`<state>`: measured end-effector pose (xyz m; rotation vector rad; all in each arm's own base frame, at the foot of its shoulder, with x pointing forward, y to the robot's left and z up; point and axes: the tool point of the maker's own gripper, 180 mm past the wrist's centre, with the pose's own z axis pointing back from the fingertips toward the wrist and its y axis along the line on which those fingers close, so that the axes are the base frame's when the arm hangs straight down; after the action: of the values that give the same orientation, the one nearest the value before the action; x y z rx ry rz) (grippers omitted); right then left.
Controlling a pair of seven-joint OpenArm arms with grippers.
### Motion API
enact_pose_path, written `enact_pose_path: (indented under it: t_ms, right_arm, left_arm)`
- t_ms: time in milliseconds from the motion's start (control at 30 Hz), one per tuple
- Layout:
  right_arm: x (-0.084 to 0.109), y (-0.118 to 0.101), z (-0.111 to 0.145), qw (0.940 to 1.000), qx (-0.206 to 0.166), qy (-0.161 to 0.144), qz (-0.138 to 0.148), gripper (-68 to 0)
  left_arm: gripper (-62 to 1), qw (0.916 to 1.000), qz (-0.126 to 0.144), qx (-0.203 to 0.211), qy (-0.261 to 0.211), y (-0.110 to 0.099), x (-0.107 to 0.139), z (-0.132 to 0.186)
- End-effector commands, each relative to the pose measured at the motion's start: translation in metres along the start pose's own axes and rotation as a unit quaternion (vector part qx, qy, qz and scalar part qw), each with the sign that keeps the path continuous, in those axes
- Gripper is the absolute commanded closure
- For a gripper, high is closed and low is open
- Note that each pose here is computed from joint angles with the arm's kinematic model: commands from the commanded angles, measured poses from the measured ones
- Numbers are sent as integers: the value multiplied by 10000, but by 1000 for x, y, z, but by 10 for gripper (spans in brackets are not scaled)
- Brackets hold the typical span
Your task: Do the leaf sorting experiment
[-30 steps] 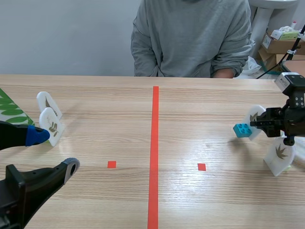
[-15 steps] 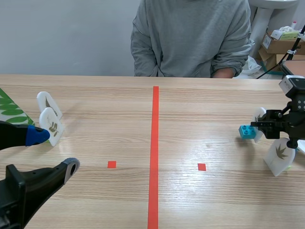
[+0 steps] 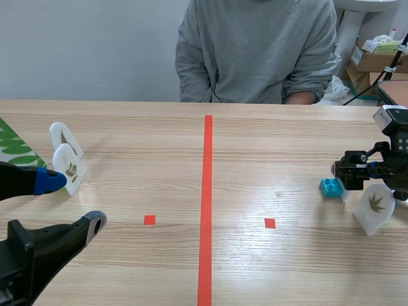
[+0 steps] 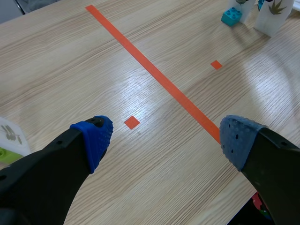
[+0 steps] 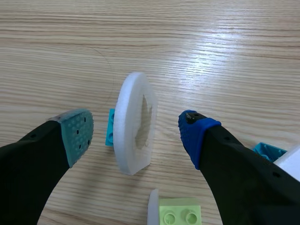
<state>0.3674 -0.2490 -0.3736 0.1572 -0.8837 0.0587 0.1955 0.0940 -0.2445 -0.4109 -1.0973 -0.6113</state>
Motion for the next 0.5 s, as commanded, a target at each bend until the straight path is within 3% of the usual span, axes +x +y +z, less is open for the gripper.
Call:
enact_pose_path:
  t_ms: [0,200,367,467]
  right_arm:
    - [20,-4,3,9997,-31,-243,73,-413]
    - [16,1,6,9996,127,-227,135,-548]
    - [23,3,28,9983,269,-430,271,-551]
    - [31,3,53,9961,305,-595,585,-552]
  left_arm:
    - [-493,9999,72,5,-96,-1,3,0]
    - [-493,9999,72,5,-94,-1,3,0]
    - [-493,9999,72,5,-94,-1,3,0]
    - [-493,9999,74,5,-89,-1,3,0]
